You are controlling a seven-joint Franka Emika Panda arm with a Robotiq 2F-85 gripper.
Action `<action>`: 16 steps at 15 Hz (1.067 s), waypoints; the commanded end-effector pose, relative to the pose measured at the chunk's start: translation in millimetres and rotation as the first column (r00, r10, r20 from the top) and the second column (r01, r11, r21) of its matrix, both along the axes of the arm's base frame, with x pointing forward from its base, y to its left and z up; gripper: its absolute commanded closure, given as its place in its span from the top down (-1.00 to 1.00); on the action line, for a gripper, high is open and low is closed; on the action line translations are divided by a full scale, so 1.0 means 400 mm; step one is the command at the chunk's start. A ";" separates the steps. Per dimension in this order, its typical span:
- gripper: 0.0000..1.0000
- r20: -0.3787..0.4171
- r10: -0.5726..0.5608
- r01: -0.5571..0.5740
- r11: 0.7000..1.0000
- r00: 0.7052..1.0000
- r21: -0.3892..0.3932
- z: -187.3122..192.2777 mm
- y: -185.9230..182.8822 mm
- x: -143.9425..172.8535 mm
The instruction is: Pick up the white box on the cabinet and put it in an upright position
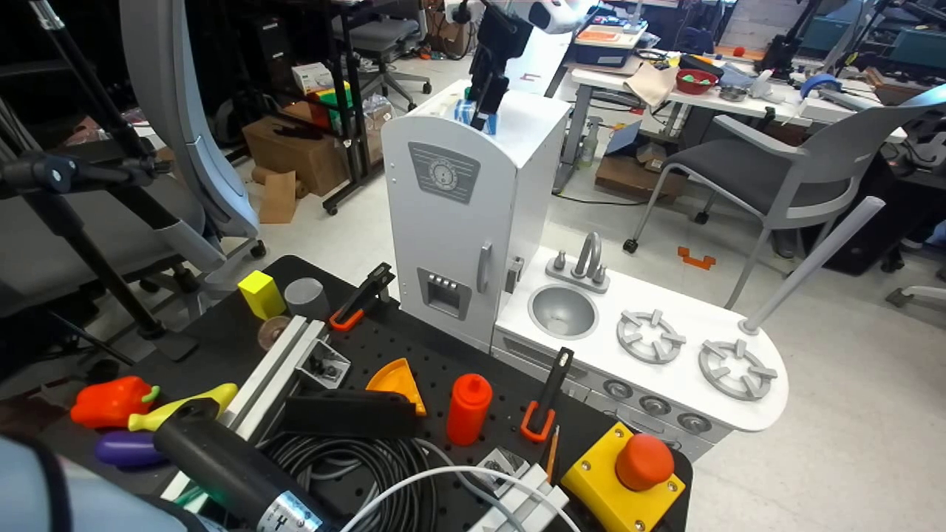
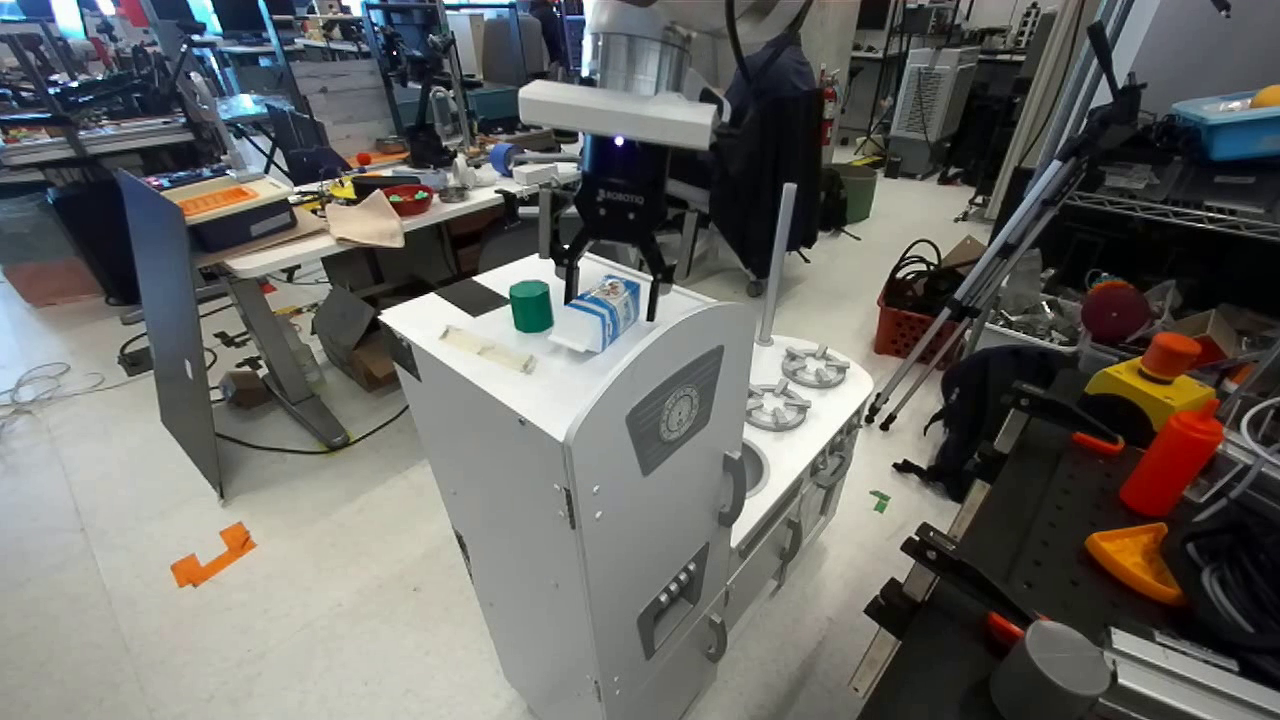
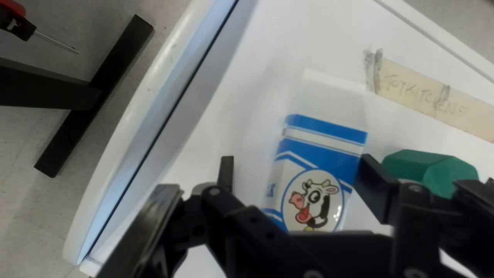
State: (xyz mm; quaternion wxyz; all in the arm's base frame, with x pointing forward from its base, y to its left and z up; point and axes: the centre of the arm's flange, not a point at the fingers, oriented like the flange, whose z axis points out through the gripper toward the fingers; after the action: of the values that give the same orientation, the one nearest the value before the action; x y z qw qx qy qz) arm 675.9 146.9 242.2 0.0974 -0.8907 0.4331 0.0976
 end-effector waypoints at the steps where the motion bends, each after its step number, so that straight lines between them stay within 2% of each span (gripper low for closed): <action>1: -0.02 -0.058 0.014 -0.015 1.000 0.998 -0.004 0.002 0.013 0.040; 5: -0.60 -0.127 0.084 -0.078 0.996 0.988 0.050 0.023 0.003 0.041; 7: -0.65 -0.143 0.163 -0.146 0.982 0.976 0.119 0.056 -0.007 0.038; 10: -0.65 -0.125 0.294 -0.260 0.937 0.948 0.231 0.114 -0.040 0.045; 13: -0.65 -0.094 0.397 -0.346 0.876 0.913 0.336 0.127 -0.093 0.076; 16: -0.65 -0.057 0.474 -0.404 0.802 0.879 0.440 0.090 -0.156 0.129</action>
State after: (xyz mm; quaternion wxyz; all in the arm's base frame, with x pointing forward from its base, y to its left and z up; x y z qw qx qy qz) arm 690.9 102.3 293.5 0.1774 -0.9235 0.2347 0.2461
